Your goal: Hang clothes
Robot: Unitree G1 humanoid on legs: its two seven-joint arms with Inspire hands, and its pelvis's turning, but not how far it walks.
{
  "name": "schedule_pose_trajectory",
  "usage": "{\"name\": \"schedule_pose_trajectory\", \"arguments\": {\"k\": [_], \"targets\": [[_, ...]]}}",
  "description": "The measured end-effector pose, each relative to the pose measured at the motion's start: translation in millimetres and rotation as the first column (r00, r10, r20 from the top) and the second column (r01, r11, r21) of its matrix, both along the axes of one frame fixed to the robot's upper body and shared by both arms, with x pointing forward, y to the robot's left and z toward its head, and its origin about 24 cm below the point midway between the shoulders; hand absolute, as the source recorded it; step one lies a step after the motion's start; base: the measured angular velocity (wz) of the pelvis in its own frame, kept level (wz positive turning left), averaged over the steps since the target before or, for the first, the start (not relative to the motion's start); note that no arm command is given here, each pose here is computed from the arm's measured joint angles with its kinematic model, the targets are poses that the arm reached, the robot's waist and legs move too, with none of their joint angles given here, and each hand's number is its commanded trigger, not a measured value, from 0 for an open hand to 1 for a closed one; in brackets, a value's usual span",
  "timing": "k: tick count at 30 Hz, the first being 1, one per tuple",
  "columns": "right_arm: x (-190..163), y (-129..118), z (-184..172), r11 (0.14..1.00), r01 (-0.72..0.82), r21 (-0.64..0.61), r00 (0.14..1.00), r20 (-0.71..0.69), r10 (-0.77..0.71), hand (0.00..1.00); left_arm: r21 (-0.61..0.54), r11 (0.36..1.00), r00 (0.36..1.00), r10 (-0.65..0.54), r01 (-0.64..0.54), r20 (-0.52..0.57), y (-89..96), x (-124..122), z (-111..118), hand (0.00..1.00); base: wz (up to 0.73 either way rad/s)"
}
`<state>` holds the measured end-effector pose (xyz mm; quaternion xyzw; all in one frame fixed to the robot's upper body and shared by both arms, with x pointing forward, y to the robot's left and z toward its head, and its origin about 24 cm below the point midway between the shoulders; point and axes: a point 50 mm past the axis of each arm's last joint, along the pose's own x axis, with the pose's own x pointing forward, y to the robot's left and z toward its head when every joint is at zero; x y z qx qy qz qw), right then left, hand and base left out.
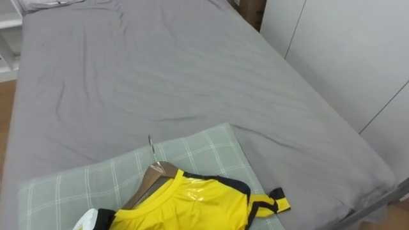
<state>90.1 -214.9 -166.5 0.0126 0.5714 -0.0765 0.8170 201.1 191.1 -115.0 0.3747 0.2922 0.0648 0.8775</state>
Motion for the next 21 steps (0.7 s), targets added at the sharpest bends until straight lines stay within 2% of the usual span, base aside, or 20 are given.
{"name": "schedule_pose_trajectory", "arguments": {"k": [5, 15, 18, 19, 21], "targets": [[-0.2, -0.4, 0.4, 0.999, -0.033, -0.013, 0.999, 0.014, 0.033, 0.0, -0.004, 1.0, 1.0, 0.001, -0.001, 0.005, 0.1, -1.7, -0.1, 1.0, 0.05], [-12.5, -6.3, -0.9, 0.999, 0.024, -0.03, 1.0, -0.004, -0.025, 0.0, -0.007, 1.0, 0.999, -0.004, 0.005, 0.054, 3.3, -7.6, 4.9, 1.0, 0.06], [-23.6, -14.8, -1.2, 0.995, 0.084, -0.044, 0.996, -0.023, -0.086, 0.0, -0.022, 0.997, 0.989, -0.075, 0.078, 0.125, -11.6, 4.8, 14.7, 1.0, 0.62], [-30.6, -15.6, -2.0, 0.993, 0.111, -0.044, 0.993, -0.037, -0.113, 0.0, -0.023, 0.994, 0.986, -0.101, 0.105, 0.133, -15.8, 3.4, 15.1, 1.0, -0.39], [-24.4, -14.4, -1.3, 0.992, 0.116, -0.038, 0.993, -0.015, -0.117, 0.0, -0.013, 0.995, 0.987, -0.097, 0.1, 0.129, -11.6, 2.6, 15.1, 1.0, -0.61]]}}
